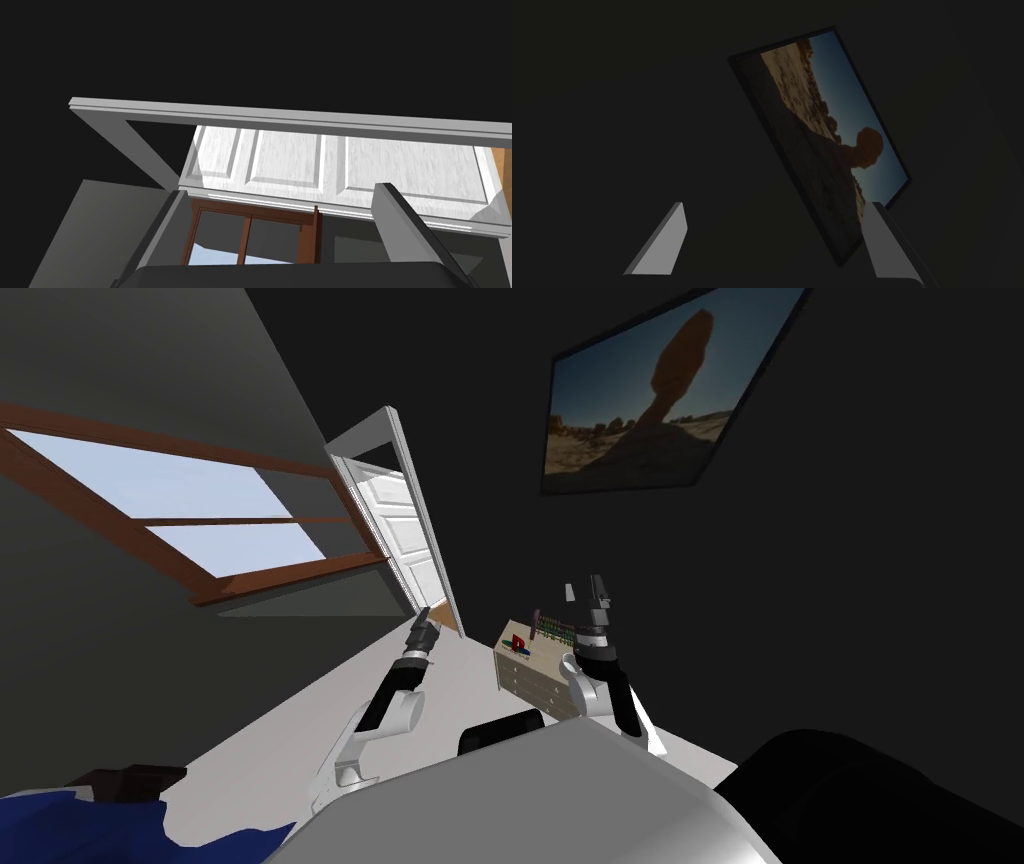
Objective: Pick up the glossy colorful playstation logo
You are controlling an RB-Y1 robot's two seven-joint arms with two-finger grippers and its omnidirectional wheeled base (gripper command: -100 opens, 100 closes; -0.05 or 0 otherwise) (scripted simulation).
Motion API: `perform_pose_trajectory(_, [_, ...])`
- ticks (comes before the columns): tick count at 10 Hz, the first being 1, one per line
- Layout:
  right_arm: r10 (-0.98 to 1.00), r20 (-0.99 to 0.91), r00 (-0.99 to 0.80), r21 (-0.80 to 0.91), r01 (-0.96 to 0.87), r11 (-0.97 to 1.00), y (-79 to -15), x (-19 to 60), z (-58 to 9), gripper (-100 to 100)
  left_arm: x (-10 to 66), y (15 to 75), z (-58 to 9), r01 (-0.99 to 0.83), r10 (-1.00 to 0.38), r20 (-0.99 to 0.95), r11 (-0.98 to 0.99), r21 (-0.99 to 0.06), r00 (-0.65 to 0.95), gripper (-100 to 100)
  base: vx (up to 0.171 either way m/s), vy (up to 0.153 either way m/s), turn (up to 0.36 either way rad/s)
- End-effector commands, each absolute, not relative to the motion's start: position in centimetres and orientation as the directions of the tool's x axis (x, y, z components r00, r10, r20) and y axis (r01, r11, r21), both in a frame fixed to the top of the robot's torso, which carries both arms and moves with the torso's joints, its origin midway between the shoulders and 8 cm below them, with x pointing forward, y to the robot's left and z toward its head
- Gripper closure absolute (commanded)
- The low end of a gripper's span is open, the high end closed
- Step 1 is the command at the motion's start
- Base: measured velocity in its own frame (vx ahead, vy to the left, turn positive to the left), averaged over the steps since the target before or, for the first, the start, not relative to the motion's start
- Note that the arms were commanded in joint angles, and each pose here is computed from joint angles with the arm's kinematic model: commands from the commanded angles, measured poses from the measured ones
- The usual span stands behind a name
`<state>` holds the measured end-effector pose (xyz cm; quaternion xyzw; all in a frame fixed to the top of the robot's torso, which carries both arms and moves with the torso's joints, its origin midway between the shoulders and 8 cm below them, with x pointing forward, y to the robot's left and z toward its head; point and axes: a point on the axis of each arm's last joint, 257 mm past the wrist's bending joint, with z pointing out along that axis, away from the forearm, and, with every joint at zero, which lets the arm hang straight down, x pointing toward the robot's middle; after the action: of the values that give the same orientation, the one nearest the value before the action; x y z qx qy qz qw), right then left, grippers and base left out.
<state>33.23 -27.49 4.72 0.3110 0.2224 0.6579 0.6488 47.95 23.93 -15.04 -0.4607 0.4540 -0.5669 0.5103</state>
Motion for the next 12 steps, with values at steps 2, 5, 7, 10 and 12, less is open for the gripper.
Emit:
perform_pose_trajectory(2, [0.992, 0.121, 0.035, 0.696, -0.715, -0.059, -27.5, 33.2, 4.7, 0, 49.3, 23.2, -17.5, 0.081, -0.993, 0.093, -0.099, -0.992, -0.068, -100, 0.061, 0.057, -0.073])
perform_pose_trajectory(5, [0.992, 0.121, 0.035, 0.696, -0.715, -0.059, -27.5, 33.2, 4.7, 0, 51.2, 21.6, -20.9, -0.033, -0.985, 0.151, -0.148, -0.988, -0.087, -100, 0.045, 0.081, -0.093])
perform_pose_trajectory(7, [0.992, 0.121, 0.035, 0.696, -0.715, -0.059, -27.5, 33.2, 4.7, 0, 52.0, 20.8, -23.2, -0.108, -0.98, 0.177, -0.167, -0.98, -0.09, -100, 0.062, 0.072, -0.082])
perform_pose_trajectory(10, [0.992, 0.121, 0.035, 0.696, -0.715, -0.059, -27.5, 33.2, 4.7, 0, 52.5, 19.9, -26.1, -0.209, -0.976, 0.201, -0.18, -0.961, -0.085, -100, 0.044, 0.063, -0.091])
perform_pose_trajectory(12, [0.992, 0.121, 0.035, 0.696, -0.715, -0.059, -27.5, 33.2, 4.7, 0, 53.0, 19.0, -28.2, -0.283, -0.972, 0.222, -0.191, -0.94, -0.083, -100, 0.052, 0.063, -0.095])
